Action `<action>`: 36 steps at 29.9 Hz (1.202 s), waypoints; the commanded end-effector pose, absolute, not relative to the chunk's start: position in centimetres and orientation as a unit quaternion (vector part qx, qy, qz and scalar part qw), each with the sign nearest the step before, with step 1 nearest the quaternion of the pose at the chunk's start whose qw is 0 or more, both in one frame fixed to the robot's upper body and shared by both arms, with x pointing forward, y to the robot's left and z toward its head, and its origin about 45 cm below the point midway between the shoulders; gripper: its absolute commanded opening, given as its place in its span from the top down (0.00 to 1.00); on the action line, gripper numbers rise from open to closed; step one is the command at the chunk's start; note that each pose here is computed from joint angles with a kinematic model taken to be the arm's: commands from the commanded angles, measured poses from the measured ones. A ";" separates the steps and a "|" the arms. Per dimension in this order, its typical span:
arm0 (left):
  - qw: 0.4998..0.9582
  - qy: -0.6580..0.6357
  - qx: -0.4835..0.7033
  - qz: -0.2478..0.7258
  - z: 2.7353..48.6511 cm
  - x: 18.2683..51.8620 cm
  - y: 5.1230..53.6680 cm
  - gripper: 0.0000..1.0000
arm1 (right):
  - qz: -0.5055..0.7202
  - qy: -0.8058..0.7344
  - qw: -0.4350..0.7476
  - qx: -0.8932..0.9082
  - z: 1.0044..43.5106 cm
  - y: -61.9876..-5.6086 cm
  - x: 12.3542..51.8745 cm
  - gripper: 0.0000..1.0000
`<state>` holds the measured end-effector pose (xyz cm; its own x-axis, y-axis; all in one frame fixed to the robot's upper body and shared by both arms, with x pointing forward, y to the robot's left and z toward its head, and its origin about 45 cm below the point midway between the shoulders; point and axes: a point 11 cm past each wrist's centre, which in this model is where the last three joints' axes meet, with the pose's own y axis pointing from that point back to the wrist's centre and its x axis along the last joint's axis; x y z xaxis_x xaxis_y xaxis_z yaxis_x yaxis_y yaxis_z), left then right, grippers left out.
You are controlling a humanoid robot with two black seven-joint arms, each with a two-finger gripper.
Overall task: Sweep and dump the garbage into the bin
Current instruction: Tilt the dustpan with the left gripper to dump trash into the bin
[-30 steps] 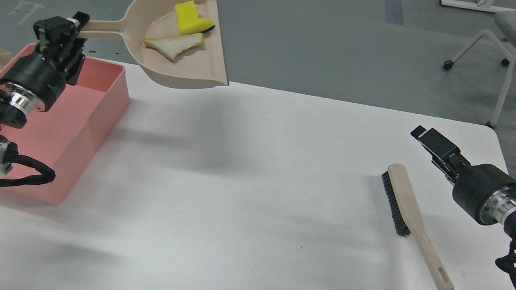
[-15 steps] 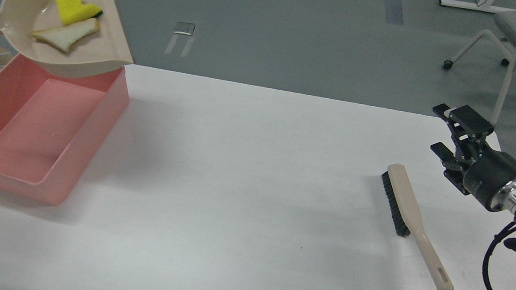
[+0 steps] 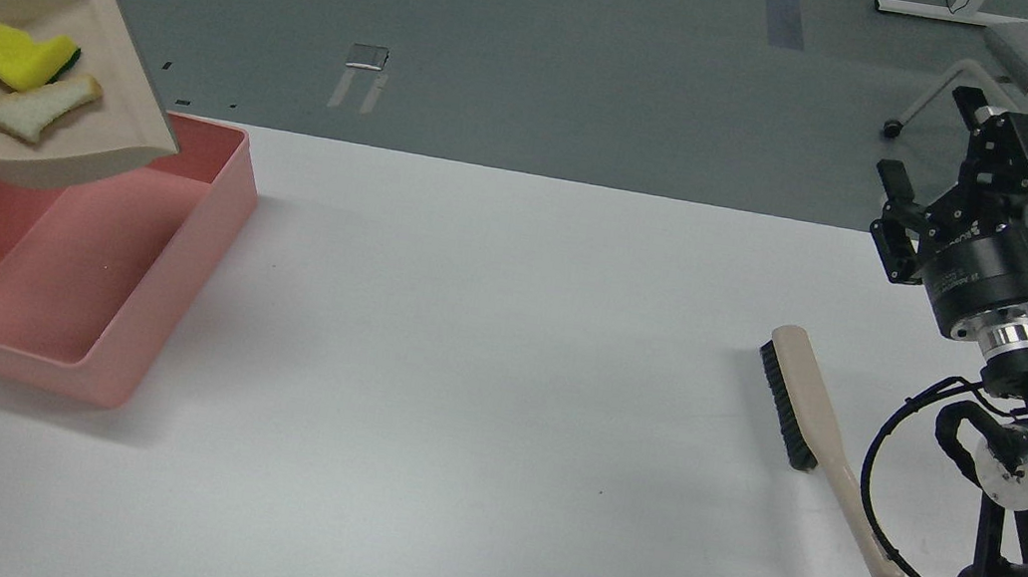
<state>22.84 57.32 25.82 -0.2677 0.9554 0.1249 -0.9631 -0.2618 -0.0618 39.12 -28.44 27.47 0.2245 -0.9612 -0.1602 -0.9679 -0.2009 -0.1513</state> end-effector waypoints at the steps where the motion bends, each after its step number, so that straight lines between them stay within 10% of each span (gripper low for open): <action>1: 0.600 -0.061 0.048 0.796 25.7 22.1 58.1 1.00 | -0.005 0.665 0.145 -0.732 28.0 -29.7 39.6 0.08; 15: 0.582 -0.059 0.127 0.801 25.1 19.3 61.0 1.00 | -0.048 0.695 0.198 -0.690 27.7 -31.1 40.0 0.08; 36: 0.634 -0.322 0.439 0.549 35.9 25.9 58.9 1.00 | -0.051 0.693 0.208 -0.688 28.2 -31.4 39.7 0.07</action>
<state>24.92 59.99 34.52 0.1177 0.5510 0.8262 -0.9845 -0.0440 0.1697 39.76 -31.32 28.22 0.0327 -0.9768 -0.2116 -0.9329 0.0461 -0.3571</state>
